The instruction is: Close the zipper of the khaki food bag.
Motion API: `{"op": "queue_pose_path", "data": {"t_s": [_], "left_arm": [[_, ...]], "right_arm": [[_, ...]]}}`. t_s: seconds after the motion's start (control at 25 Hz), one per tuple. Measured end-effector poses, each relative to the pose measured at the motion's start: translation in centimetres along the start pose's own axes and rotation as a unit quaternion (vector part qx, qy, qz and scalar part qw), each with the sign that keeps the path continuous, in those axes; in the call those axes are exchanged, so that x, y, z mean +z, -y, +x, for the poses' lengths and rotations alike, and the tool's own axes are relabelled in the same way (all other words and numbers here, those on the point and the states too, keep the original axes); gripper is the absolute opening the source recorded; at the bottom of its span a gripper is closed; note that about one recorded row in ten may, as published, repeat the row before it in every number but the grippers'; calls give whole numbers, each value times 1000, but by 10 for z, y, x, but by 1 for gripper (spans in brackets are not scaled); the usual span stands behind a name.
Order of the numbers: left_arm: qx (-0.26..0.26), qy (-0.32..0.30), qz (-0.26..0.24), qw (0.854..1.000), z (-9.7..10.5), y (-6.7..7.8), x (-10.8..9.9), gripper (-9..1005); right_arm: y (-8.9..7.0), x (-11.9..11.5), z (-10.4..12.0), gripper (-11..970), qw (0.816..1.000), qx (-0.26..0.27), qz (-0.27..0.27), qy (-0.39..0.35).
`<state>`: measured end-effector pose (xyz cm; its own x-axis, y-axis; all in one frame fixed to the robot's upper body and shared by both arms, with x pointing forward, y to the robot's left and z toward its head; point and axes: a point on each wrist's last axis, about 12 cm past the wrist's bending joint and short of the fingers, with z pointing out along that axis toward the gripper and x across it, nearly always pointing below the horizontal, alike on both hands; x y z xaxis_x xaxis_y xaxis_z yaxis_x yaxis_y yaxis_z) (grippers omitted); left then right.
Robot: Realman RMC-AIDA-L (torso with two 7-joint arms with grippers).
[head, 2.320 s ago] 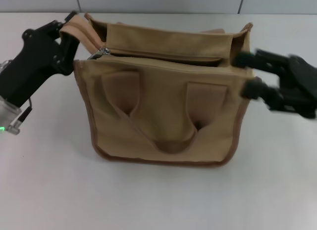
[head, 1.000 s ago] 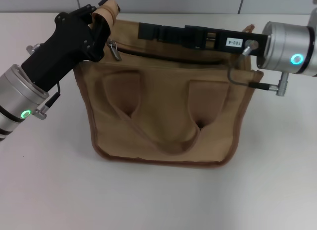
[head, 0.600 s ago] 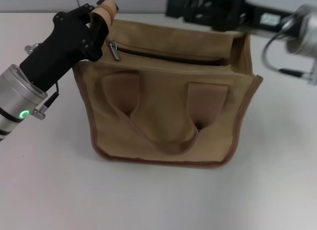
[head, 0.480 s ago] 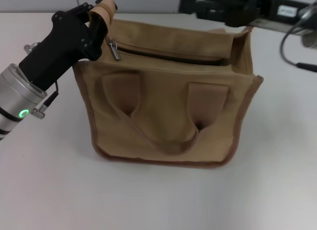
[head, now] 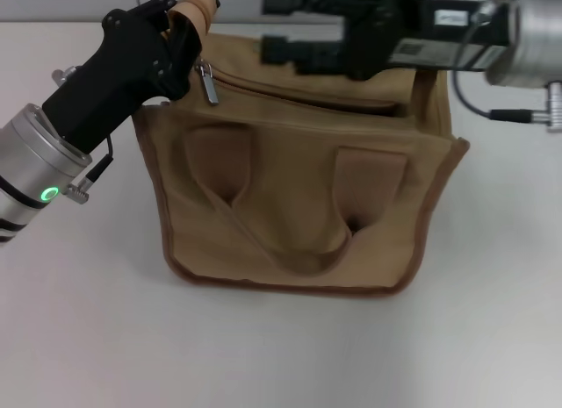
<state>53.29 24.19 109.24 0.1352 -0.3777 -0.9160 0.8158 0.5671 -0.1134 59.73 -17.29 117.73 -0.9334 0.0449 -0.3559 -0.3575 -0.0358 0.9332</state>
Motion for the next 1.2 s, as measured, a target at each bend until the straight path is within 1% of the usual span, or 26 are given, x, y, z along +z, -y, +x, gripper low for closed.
{"op": "queue_pose_path", "data": {"t_s": [0.12, 0.24, 0.4, 0.44, 0.84, 1.0, 1.2], "left_arm": [[-5, 3, -1, 1000, 1, 1, 1, 22], [-5, 5, -1, 1000, 0, 1, 0, 22], [-5, 6, -2, 1000, 0, 1, -1, 22], [-5, 7, -1, 1000, 0, 2, -1, 22], [-11, 12, 3, 1000, -1, 3, -1, 22], [-15, 18, 7, 1000, -2, 4, 0, 22], [-16, 20, 9, 1000, -2, 4, 1, 22]], "right_arm": [[4, 10, 0, 760, 999, 30, 14, -13], [9, 13, 2, 760, 998, 55, 24, -10], [14, 14, 4, 760, 997, 62, 34, -1], [17, 16, 6, 760, 997, 62, 39, 1], [22, 27, 6, 760, 997, 42, 62, -6], [25, 28, 6, 760, 997, 35, 69, 0], [24, 34, 7, 760, 998, 17, 61, -4]]}}
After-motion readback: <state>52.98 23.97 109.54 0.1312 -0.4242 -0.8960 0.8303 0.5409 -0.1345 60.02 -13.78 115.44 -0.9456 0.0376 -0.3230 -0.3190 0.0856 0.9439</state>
